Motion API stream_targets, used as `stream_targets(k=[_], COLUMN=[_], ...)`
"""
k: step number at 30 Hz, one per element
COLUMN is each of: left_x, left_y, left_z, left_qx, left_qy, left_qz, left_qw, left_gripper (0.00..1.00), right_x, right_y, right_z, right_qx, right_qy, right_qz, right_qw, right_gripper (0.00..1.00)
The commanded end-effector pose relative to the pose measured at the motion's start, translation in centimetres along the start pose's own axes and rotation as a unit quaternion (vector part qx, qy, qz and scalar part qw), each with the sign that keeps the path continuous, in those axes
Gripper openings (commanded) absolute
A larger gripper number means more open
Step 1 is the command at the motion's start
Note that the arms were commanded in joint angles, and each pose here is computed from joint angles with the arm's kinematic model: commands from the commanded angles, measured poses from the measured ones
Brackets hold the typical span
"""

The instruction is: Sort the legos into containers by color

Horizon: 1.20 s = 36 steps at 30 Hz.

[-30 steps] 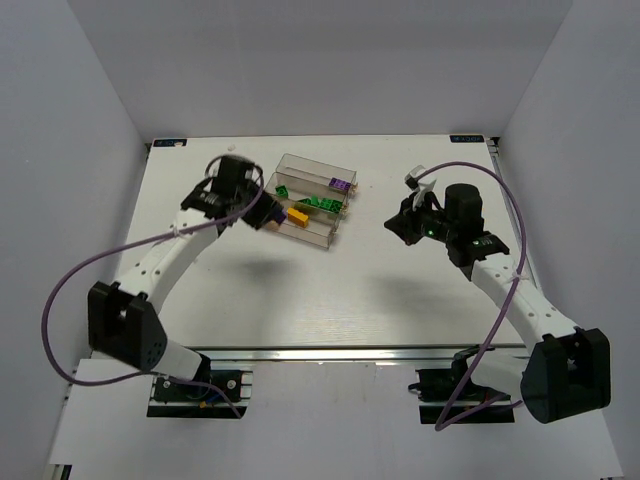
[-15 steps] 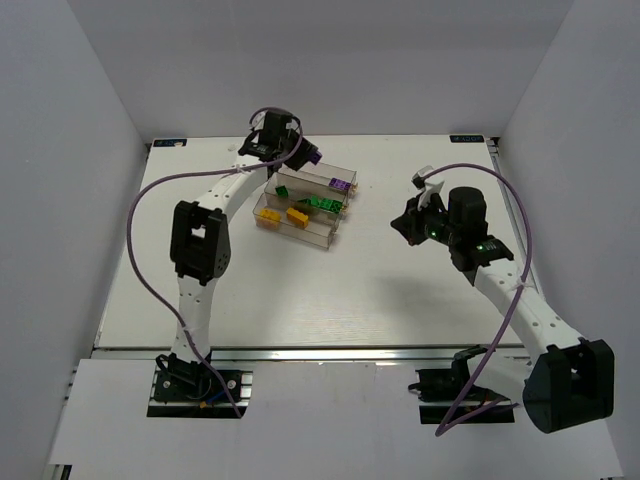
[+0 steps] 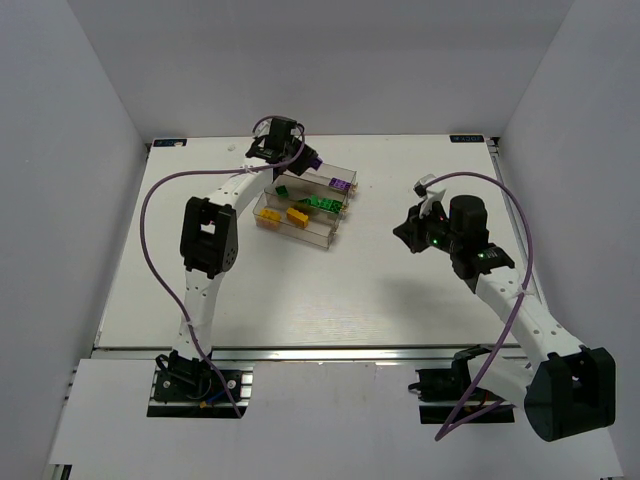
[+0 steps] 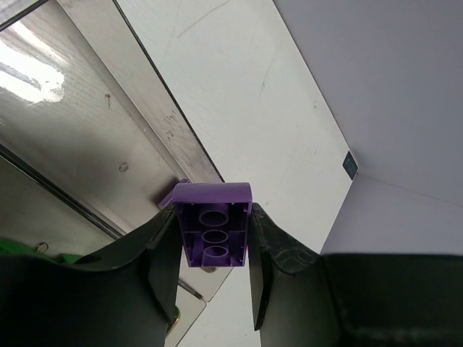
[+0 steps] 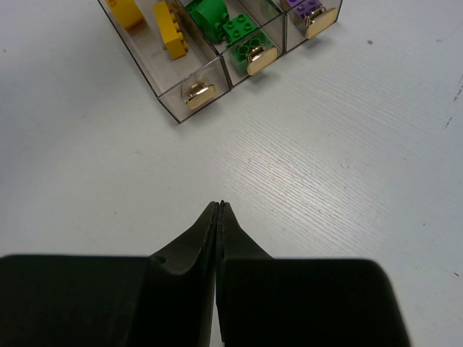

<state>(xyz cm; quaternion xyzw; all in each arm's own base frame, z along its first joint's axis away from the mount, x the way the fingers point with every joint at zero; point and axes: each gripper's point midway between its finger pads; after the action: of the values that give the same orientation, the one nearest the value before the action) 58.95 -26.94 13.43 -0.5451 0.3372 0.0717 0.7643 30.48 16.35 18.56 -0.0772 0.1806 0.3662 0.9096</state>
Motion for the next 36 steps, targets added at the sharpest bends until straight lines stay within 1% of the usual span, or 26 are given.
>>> stream_targets(k=[1, 3, 5, 6, 9, 15, 16, 17, 18, 19, 20, 21, 22, 23, 24, 25, 26, 27, 29, 30, 31, 32, 33, 34, 36], left_x=[-0.8, -1.0, -1.1, -1.1, -1.7, -2.9, -3.2, -4.2, -5.0, -5.8, -8.3, -9.2, -10.7, -12.4, -15.4, -17.4, -19.0, -21.8, -24.3, -27.7, -27.5, -28.4, -29.2, -30.9, -32.1], left_y=[-2.3, -2.3, -2.1, -2.0, -2.5, -3.6, -3.9, -5.0, -5.7, -6.3, -8.1, -8.0, -8.3, -8.6, -8.3, -7.7, -6.9, -5.0, -2.6, -2.8, 0.4, 1.3, 1.9, 3.2, 4.0], left_z=[0.9, 0.8, 0.7, 0.7, 0.7, 0.9, 0.9, 1.1, 1.2, 1.2, 1.1, 0.7, 0.1, -0.5, -1.0, -2.0, -2.7, -3.7, -4.0, -3.7, -4.3, -4.1, -3.9, -3.8, -3.5], left_qx=[-0.005, -0.005, -0.003, -0.003, -0.002, 0.007, 0.011, 0.015, 0.031, 0.042, 0.077, 0.102, 0.13, 0.165, 0.227, 0.252, 0.282, 0.293, 0.303, 0.307, 0.304, 0.303, 0.305, 0.307, 0.315], left_qy=[-0.011, -0.008, -0.005, -0.004, -0.003, -0.004, -0.002, -0.002, -0.001, 0.001, 0.01, 0.018, 0.047, 0.061, 0.064, 0.087, 0.09, 0.094, 0.092, 0.076, 0.087, 0.074, 0.063, 0.051, 0.033], left_qz=[-0.027, -0.026, -0.023, -0.023, -0.03, -0.04, -0.044, -0.057, -0.07, -0.078, -0.107, -0.117, -0.14, -0.165, -0.198, -0.219, -0.231, -0.239, -0.24, -0.267, -0.248, -0.246, -0.25, -0.257, -0.265], left_qw=[1.0, 1.0, 1.0, 1.0, 1.0, 0.999, 0.999, 0.998, 0.997, 0.996, 0.991, 0.988, 0.981, 0.97, 0.951, 0.939, 0.927, 0.921, 0.917, 0.91, 0.916, 0.918, 0.917, 0.915, 0.911], left_gripper=[0.4, 0.5, 0.55, 0.59, 0.66, 0.67, 0.63, 0.58, 0.49, 0.3, 0.22, 0.18, 0.15, 0.14, 0.17, 0.23, 0.48, 0.6, 0.76, 0.78, 0.81, 0.85, 0.87, 0.92, 0.97], right_x=[-0.4, -0.4, -0.5, -0.5, -0.6, -0.6, -0.7, -0.7, -0.7, -0.7, -0.8, -0.8, -0.8, -0.8, -0.8, -0.9, -0.9, -1.0, -1.0, -1.0, -1.0, -1.1, -1.2, -1.1, -1.1], right_y=[-0.3, -0.1, -0.1, -0.1, 0.0, 0.1, 0.2, 0.1, 0.4, 0.4, 0.4, 0.4, 0.2, 0.2, 0.0, -0.1, -0.3, -0.4, -1.0, -1.2, -1.4, -1.4, -1.9, -2.0, -2.4], right_z=[0.8, 0.7, 0.7, 0.8, 0.9, 1.1, 1.3, 1.3, 1.2, 1.3, 1.7, 1.7, 1.7, 2.1, 2.2, 2.2, 2.8, 3.0, 3.0, 3.5, 3.7, 3.4, 4.1, 4.1, 3.7], right_qx=[-0.008, -0.008, -0.008, -0.008, -0.007, -0.014, -0.015, -0.022, -0.024, -0.027, -0.036, -0.035, -0.033, -0.034, -0.039, -0.041, -0.047, -0.047, -0.034, -0.03, -0.027, -0.02, -0.02, -0.012, -0.003], right_qy=[-0.017, -0.016, -0.018, -0.017, -0.018, -0.016, -0.018, -0.016, -0.013, -0.012, -0.015, -0.013, -0.011, -0.013, -0.011, -0.008, -0.011, -0.009, 0.001, 0.002, 0.004, 0.015, 0.015, 0.021, 0.037], right_qz=[-0.006, -0.004, -0.006, -0.004, -0.002, 0.004, 0.005, 0.006, 0.013, 0.016, 0.019, 0.019, 0.017, 0.016, 0.014, 0.013, 0.011, 0.007, -0.009, -0.014, -0.018, -0.02, -0.029, -0.032, -0.043], right_qw=[1.0, 1.0, 1.0, 1.0, 1.0, 1.0, 1.0, 1.0, 1.0, 0.999, 0.999, 0.999, 0.999, 0.999, 0.999, 0.999, 0.999, 0.999, 0.999, 0.999, 0.999, 0.999, 0.999, 0.999, 0.998], right_gripper=[0.0, 0.0, 0.0, 0.0, 0.0, 0.0, 0.02, 0.07, 0.13, 0.34, 0.49, 0.63, 0.78, 0.89, 0.89, 0.89, 0.89, 0.89, 0.89, 0.89, 0.89, 0.89, 0.89, 0.89, 0.89])
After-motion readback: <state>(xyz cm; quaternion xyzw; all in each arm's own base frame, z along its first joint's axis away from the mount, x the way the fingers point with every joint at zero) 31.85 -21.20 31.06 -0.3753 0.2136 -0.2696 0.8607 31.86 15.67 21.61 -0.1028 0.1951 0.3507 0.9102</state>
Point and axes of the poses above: each gripper's point midway between its finger pads, its own x axis out along the fingers, its own y axis along the line the jaws close on, z = x × y, and after that the axes turned 10 degrees about -x, right-handed
